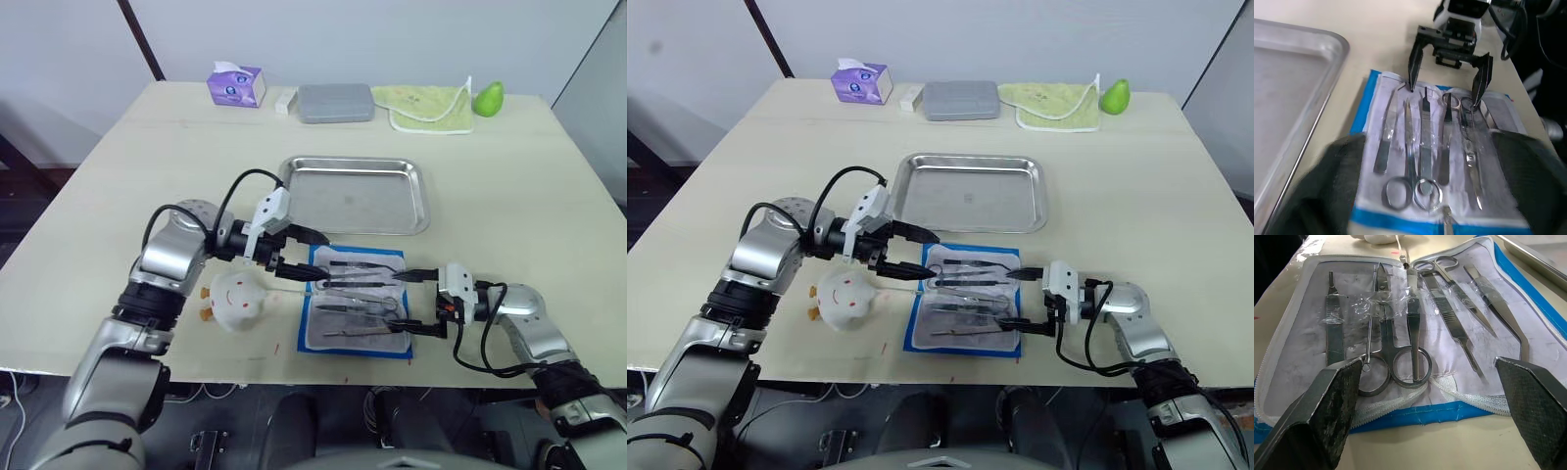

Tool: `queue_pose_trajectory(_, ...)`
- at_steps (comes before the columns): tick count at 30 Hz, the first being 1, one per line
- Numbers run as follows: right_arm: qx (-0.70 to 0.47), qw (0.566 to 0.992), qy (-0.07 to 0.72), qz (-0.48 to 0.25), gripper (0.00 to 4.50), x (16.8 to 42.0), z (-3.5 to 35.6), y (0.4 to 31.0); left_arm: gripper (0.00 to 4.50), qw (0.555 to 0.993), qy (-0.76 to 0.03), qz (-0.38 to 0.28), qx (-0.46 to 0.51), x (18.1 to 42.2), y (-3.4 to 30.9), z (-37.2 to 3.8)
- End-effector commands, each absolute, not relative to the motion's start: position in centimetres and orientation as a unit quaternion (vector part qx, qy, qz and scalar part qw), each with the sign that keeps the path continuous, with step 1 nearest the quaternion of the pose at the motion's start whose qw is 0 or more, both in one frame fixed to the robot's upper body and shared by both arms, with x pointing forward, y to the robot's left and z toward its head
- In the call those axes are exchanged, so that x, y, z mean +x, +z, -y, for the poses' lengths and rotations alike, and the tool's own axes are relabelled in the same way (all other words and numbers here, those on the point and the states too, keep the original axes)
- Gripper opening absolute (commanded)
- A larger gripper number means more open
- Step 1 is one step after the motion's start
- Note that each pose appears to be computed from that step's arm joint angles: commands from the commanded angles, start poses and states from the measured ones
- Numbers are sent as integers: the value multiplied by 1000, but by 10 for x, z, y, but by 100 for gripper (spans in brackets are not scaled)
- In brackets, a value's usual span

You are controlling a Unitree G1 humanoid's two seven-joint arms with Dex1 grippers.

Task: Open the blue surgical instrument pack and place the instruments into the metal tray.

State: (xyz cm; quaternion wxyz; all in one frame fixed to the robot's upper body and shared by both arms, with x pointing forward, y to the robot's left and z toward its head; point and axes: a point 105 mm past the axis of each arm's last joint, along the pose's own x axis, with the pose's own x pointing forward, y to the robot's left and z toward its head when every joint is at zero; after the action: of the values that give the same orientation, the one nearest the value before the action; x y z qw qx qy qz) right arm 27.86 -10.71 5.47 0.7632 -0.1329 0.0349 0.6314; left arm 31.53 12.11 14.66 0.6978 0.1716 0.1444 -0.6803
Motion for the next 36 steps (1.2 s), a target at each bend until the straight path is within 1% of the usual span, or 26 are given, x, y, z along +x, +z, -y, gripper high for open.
queue_pose_trajectory(1, -130, 764, 623, -105, 450, 269, 113, 23, 276, 686, -682, -133, 216, 324, 147, -115)
queue_pose_trajectory(5, -128, 767, 620, -102, 450, 269, 111, 24, 276, 680, -679, -137, 239, 331, 138, -113)
queue_pose_trajectory(10, -128, 767, 620, -102, 450, 268, 110, 23, 276, 684, -668, -141, 257, 342, 132, -106)
queue_pose_trajectory(13, -127, 768, 619, -102, 450, 267, 109, 23, 204, 681, -665, -140, 273, 345, 130, -103)
queue_pose_trajectory(14, -127, 768, 619, -102, 450, 267, 109, 23, 171, 681, -664, -139, 276, 346, 130, -101)
queue_pose_trajectory(20, -126, 769, 618, -103, 450, 266, 109, 23, 171, 679, -660, -134, 294, 349, 127, -95)
queue_pose_trajectory(25, -127, 769, 617, -104, 450, 266, 110, 22, 171, 672, -664, -123, 304, 347, 128, -93)
queue_pose_trajectory(28, -127, 770, 616, -105, 450, 266, 110, 22, 171, 675, -674, -114, 278, 341, 137, -91)
queue_pose_trajectory(33, -127, 770, 616, -109, 450, 264, 111, 21, 171, 670, -680, -124, 271, 332, 134, -97)
queue_pose_trajectory(36, -127, 770, 616, -109, 450, 264, 110, 21, 171, 672, -678, -126, 270, 331, 134, -96)
